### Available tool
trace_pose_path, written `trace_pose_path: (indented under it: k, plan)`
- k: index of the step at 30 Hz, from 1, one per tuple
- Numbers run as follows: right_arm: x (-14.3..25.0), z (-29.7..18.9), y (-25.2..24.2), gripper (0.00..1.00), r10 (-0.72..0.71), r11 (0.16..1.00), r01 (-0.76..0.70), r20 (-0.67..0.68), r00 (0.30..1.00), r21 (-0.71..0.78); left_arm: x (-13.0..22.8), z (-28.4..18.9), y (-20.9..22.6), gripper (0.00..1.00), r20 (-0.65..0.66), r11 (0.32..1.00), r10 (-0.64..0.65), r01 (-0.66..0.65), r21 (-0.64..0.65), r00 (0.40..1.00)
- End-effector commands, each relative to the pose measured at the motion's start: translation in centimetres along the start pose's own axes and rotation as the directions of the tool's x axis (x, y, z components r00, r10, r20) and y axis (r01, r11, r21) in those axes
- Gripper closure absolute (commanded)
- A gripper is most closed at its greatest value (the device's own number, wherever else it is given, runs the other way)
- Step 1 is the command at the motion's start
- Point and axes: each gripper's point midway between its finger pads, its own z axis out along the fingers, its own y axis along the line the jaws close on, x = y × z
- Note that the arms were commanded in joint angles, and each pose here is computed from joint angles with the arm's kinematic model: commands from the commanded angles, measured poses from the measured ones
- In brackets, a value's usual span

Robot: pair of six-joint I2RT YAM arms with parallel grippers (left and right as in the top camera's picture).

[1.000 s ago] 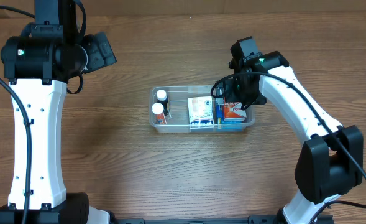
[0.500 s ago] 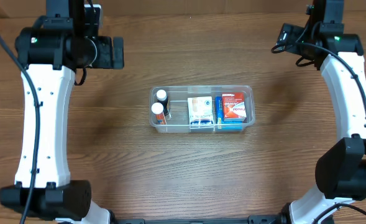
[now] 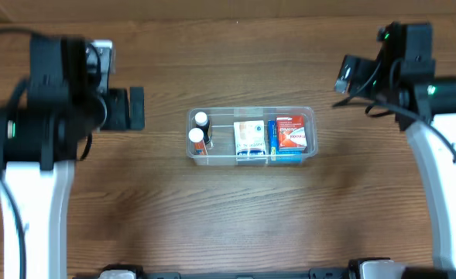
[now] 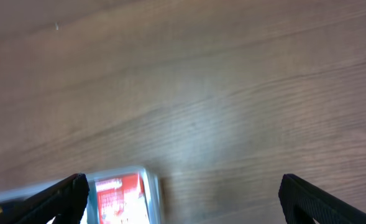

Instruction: Pack container

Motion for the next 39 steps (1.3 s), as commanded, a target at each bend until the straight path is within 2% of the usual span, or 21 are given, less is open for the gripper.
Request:
trace_pose_path:
  k: [1, 3, 5, 10, 25, 32, 35, 39]
  plan:
    - [4.2, 0.1, 0.2, 0.00, 0.008, 1.000, -0.007, -0.038, 0.999, 0.003, 5.7, -0.7, 0.5, 0.00, 0.026, 0.998, -0.065, 0.066, -0.021, 0.998]
    - [7.0, -0.3, -0.4, 0.00, 0.036, 0.999, -0.035, -0.060, 0.998, 0.005, 9.4, -1.7, 2.2, 0.00, 0.063, 0.977, -0.177, 0.183, -0.108, 0.982]
    - [8.8, -1.0, -1.0, 0.00, 0.043, 0.999, -0.043, -0.050, 0.998, 0.001, 12.1, -2.2, 3.2, 0.00, 0.098, 0.961, -0.219, 0.232, -0.153, 0.971]
    - [9.1, -2.4, -1.4, 0.00, 0.049, 0.999, -0.049, 0.002, 0.999, -0.016, 15.1, -1.7, 3.5, 0.00, 0.044, 0.959, -0.217, 0.221, -0.175, 0.975]
    - [9.6, -2.4, -1.5, 0.00, 0.049, 0.999, -0.050, -0.021, 0.999, -0.010, 15.1, -1.7, 3.5, 0.00, 0.044, 0.959, -0.217, 0.221, -0.175, 0.975]
    - [8.0, -3.8, -1.1, 0.00, 0.009, 0.999, -0.005, 0.086, 0.996, -0.050, 15.1, -1.7, 3.5, 0.00, 0.044, 0.959, -0.218, 0.222, -0.175, 0.975]
    - [9.4, -5.3, -1.8, 0.00, 0.026, 0.997, -0.012, 0.169, 0.985, -0.079, 15.1, -1.7, 3.5, 0.00, 0.044, 0.959, -0.218, 0.222, -0.175, 0.975]
    - [13.3, -6.3, -3.3, 0.00, 0.064, 0.990, -0.017, 0.327, 0.943, -0.143, 15.1, -1.7, 3.5, 0.00, 0.044, 0.959, -0.217, 0.221, -0.175, 0.975]
